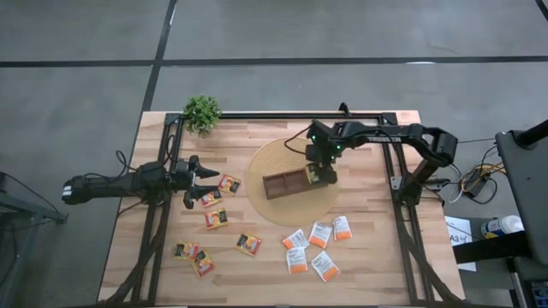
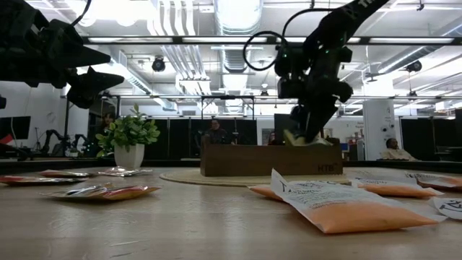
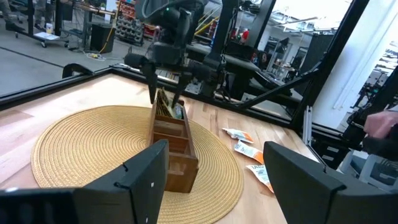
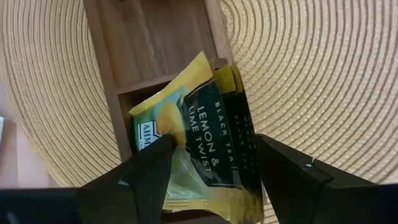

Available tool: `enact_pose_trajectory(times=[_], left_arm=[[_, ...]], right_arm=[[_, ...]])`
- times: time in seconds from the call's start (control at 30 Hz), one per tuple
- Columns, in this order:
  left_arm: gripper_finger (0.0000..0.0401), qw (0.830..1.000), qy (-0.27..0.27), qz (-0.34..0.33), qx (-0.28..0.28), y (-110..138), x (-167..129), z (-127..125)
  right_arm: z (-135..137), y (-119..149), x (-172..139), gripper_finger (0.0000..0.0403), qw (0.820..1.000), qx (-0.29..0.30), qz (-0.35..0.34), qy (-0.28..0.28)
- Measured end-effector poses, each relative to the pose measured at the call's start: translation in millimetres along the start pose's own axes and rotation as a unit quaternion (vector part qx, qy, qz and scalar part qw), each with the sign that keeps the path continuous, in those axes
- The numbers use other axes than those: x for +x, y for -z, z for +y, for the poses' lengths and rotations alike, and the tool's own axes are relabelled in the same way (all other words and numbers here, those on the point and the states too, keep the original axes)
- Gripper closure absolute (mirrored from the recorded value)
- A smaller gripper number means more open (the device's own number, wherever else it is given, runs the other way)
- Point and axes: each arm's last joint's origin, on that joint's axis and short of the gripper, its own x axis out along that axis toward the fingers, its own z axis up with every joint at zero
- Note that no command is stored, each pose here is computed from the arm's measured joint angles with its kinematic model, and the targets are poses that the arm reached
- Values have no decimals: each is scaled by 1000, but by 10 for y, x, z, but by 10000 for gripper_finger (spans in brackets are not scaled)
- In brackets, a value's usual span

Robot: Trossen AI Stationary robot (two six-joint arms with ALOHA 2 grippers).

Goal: Pick & Place Tea
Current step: Adjust the yellow tea bags in the right section of the wooden organizer

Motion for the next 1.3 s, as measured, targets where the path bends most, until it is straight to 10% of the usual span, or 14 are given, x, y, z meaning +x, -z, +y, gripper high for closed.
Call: enact_pose_trajectory(times=[0.3, 0.7, 1.03, 1.3], left_arm=[[144, 1000, 0, 0, 0, 0, 0, 0], [144, 1000, 0, 0, 0, 1, 0, 0], [144, 1000, 0, 0, 0, 1, 0, 0], [144, 1000, 0, 0, 0, 1, 0, 0]], right_arm=[[118, -33, -4, 202, 997, -35, 20, 60], [273, -74, 16, 384, 997, -49, 21, 62], [344, -93, -8, 379, 997, -45, 14, 61], [358, -93, 2, 299, 999, -12, 9, 33]])
